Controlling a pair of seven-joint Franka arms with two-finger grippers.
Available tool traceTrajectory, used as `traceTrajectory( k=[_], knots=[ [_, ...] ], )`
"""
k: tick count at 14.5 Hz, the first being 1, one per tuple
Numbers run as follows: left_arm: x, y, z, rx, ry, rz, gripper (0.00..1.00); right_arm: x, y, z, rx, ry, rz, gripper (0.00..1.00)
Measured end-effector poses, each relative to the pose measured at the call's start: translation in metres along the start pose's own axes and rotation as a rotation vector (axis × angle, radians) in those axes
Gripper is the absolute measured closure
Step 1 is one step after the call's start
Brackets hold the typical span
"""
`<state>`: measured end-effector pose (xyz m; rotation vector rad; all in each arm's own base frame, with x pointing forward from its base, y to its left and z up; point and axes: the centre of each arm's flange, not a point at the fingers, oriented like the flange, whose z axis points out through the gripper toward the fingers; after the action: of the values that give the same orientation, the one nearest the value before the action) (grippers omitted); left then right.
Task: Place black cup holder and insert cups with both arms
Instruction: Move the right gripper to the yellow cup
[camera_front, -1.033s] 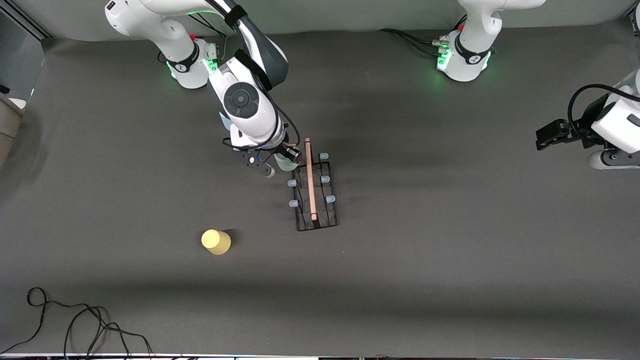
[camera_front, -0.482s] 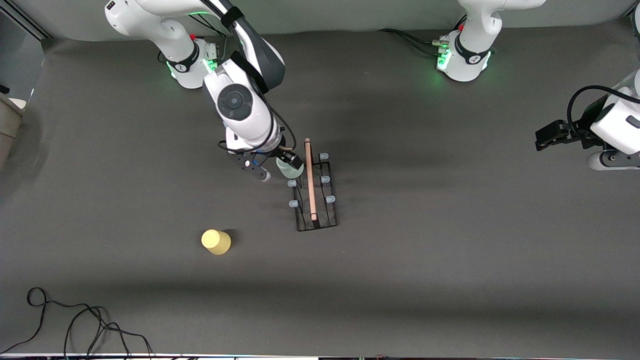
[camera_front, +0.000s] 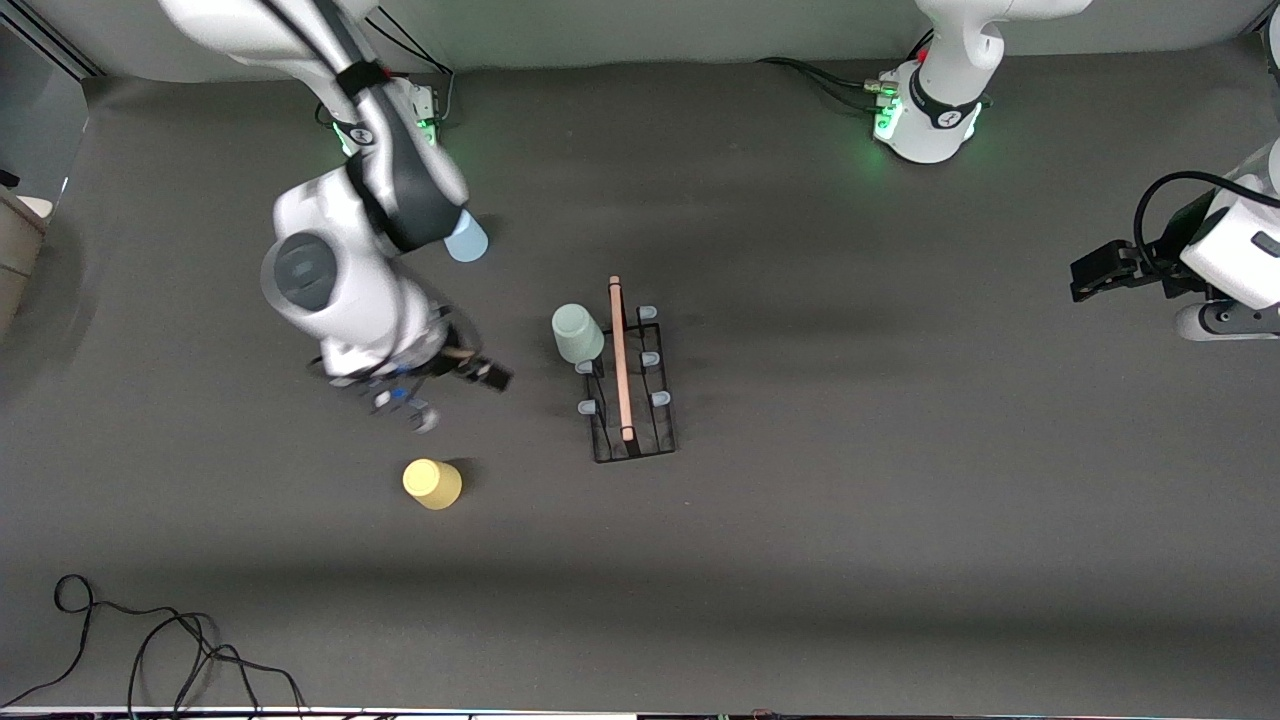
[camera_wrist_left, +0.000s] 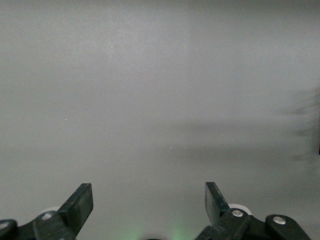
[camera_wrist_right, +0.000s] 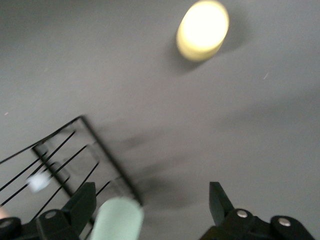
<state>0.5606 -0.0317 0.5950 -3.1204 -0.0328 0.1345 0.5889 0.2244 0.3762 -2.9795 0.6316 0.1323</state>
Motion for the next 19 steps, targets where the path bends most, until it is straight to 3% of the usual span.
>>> traceTrajectory(
  k=[3,7,10,15,17,19],
  knots=[
    [0.000,0.000,0.001,0.000,-0.002,0.000,0.00,0.053,0.032,0.016,0.010,0.035,-0.044,0.00],
    [0.001,0.000,0.002,0.000,-0.003,0.000,0.00,0.100,0.031,0.082,0.013,0.109,-0.052,0.00],
    [0.001,0.001,0.002,0.000,-0.003,0.002,0.00,0.115,0.032,0.127,0.003,0.138,-0.076,0.00],
    [0.001,0.001,0.002,0.000,-0.002,0.006,0.00,0.125,0.041,0.146,-0.005,0.144,-0.080,0.00],
    [0.001,0.001,0.002,0.000,-0.002,0.006,0.00,0.126,0.041,0.152,-0.005,0.150,-0.080,0.04],
    [0.001,0.001,0.002,0.000,-0.002,0.006,0.00,0.127,0.041,0.155,-0.004,0.154,-0.081,0.24]
  ],
)
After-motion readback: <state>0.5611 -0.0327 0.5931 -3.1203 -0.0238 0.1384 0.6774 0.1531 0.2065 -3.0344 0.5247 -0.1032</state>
